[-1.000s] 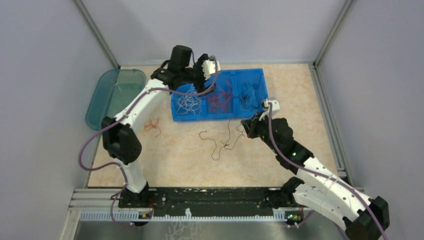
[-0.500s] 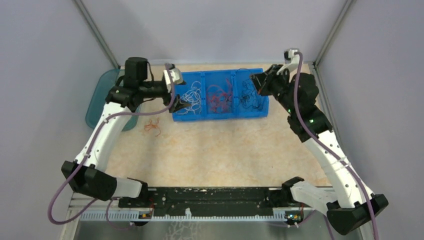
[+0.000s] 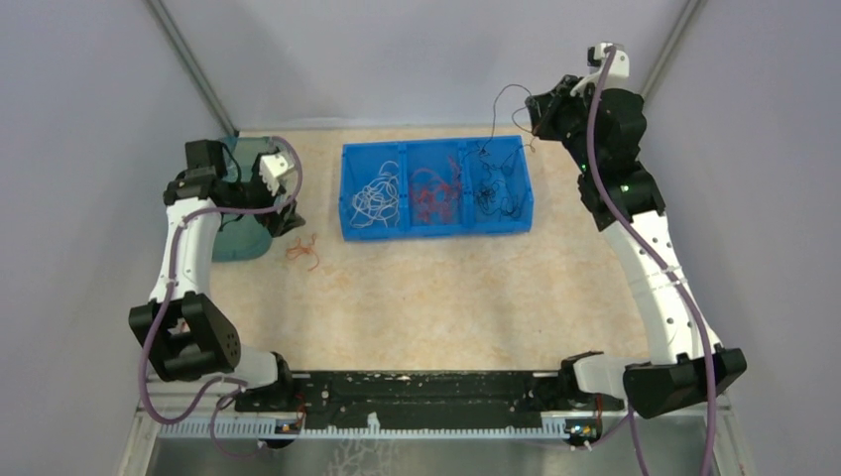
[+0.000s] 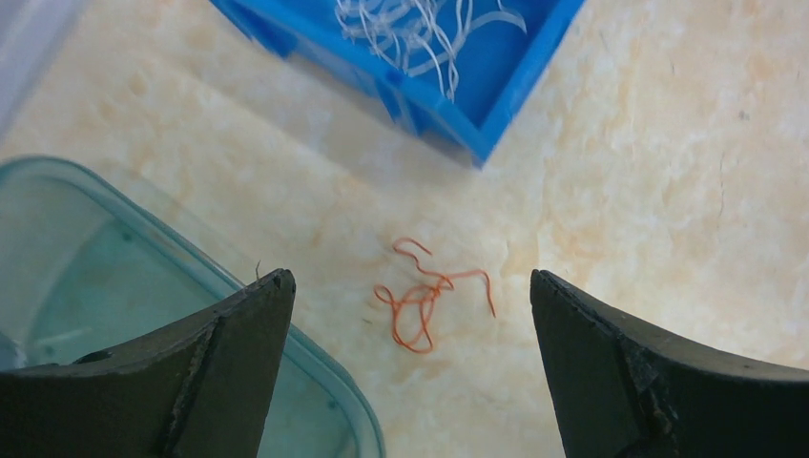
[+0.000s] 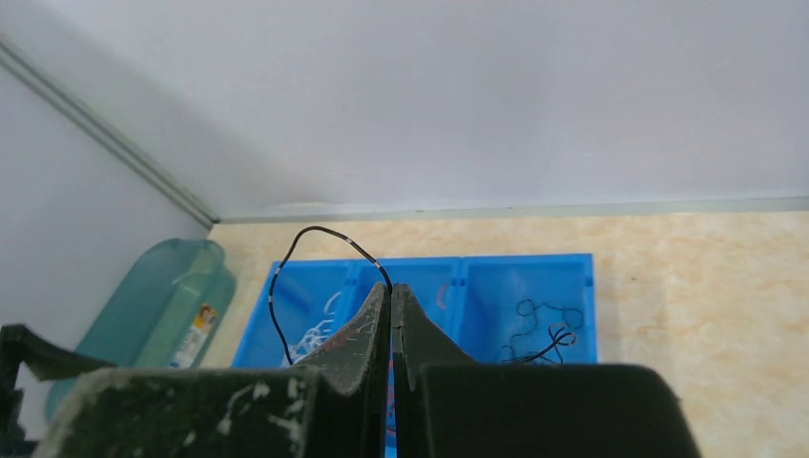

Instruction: Untangle the cables

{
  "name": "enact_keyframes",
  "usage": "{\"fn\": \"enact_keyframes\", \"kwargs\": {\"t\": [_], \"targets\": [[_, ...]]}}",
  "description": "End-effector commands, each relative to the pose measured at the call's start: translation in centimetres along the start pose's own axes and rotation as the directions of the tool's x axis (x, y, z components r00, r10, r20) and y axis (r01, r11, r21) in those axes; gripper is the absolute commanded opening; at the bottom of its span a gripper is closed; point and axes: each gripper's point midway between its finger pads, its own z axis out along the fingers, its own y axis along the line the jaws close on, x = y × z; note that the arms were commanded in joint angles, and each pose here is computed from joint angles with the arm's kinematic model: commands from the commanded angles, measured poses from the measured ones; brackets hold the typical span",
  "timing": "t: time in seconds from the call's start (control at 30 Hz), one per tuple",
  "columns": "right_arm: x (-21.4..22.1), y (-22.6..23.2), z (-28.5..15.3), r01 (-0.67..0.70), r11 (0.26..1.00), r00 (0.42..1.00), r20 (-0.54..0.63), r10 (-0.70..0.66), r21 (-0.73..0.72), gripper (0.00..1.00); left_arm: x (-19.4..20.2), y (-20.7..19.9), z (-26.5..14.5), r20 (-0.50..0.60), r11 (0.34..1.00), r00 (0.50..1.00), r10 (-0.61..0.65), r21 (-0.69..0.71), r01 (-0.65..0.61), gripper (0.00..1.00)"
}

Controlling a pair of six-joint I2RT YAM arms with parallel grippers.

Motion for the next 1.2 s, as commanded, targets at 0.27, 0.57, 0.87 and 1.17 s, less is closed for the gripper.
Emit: {"fn": "enact_keyframes", "kwargs": {"t": [0.27,0.57,0.87,1.17], "targets": [[-5.7,-5.0,1.1,0.091,0.97,0.981,0.148,-0.126,0.224,0.0,7.0,-2.1,1.1,-0.15,1.0,0.989,-0.017,0.011,0.019,0.97],[-9.3,-8.1,-0.6,-0.039,0.968,0.969,0.247,-0.025,0.25,0.0,10.5,-2.0,1.5,-0.242,0.998,0.97,0.034,-0.034,-0.043,0.95],[-9.7,-8.6,-1.6,-0.029,0.969,0.966,0.257,-0.036,0.245,0.0,10.8,-1.7,1.7,-0.246,0.998,0.969,0.027,-0.048,-0.04,0.96],[-5.6,-9.8,1.0,-0.019,0.977,0.983,0.18,-0.02,0.211,0.0,11.1,-2.2,1.9,-0.245,0.999,0.969,0.02,-0.027,-0.028,0.96]]}}
